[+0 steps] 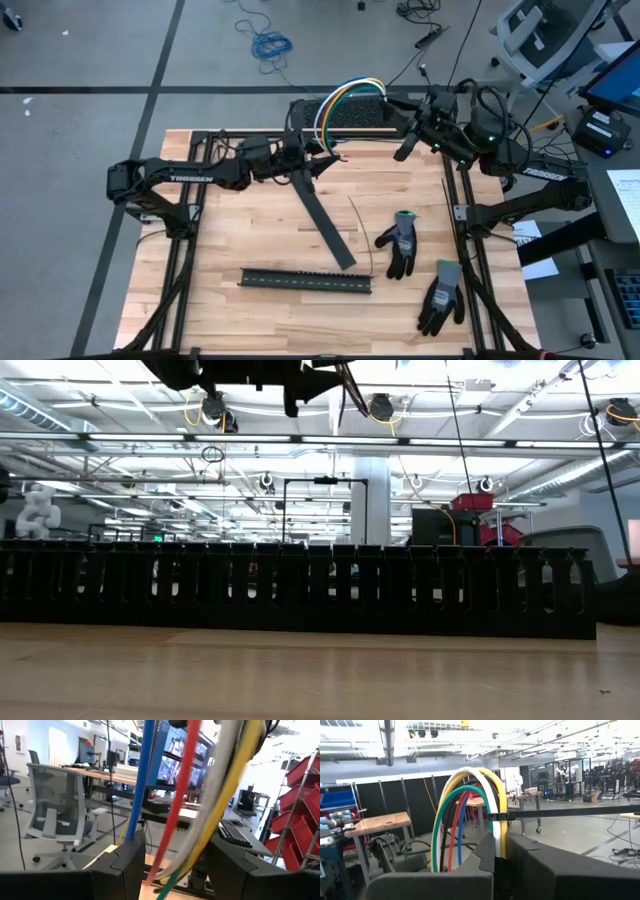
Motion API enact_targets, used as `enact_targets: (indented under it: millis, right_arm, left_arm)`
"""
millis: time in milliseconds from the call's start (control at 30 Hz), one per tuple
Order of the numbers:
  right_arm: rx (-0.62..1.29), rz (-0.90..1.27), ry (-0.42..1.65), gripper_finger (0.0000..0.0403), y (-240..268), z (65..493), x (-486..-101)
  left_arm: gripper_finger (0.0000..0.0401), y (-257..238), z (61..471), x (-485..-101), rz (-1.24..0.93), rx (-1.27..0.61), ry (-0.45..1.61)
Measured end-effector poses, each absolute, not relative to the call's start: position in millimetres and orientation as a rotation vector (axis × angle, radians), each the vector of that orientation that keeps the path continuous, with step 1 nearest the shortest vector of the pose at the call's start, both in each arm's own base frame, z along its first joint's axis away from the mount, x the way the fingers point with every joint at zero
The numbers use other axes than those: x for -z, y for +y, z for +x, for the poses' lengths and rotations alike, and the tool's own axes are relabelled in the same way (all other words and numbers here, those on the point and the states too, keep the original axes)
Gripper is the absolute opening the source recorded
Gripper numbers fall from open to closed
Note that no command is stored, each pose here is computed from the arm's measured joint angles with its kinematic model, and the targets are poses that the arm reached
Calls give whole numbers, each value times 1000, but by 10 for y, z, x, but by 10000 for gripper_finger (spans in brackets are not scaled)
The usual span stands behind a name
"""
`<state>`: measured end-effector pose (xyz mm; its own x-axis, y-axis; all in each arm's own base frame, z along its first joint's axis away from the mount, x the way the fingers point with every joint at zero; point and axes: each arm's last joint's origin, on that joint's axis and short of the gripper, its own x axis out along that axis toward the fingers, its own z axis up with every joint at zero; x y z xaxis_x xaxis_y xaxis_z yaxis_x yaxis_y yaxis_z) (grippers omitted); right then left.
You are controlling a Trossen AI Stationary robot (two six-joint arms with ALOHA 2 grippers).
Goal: Ziptie cables
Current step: Put the zip-tied cables in the black cable duct
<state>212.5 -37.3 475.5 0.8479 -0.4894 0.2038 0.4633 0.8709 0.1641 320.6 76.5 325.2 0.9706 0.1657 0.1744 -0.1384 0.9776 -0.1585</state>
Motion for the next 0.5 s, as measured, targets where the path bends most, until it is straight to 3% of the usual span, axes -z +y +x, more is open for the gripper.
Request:
enact_targets:
  millis: [300,500]
  right_arm:
    - [503,110,-239,0,-373,2127,-4750]
    - [502,112,-235,0,-373,2128,-4746]
  left_arm:
    - [185,732,3253,-3270,-131,-194,-271]
    - [185,737,3262,-3226,-68,-224,-218]
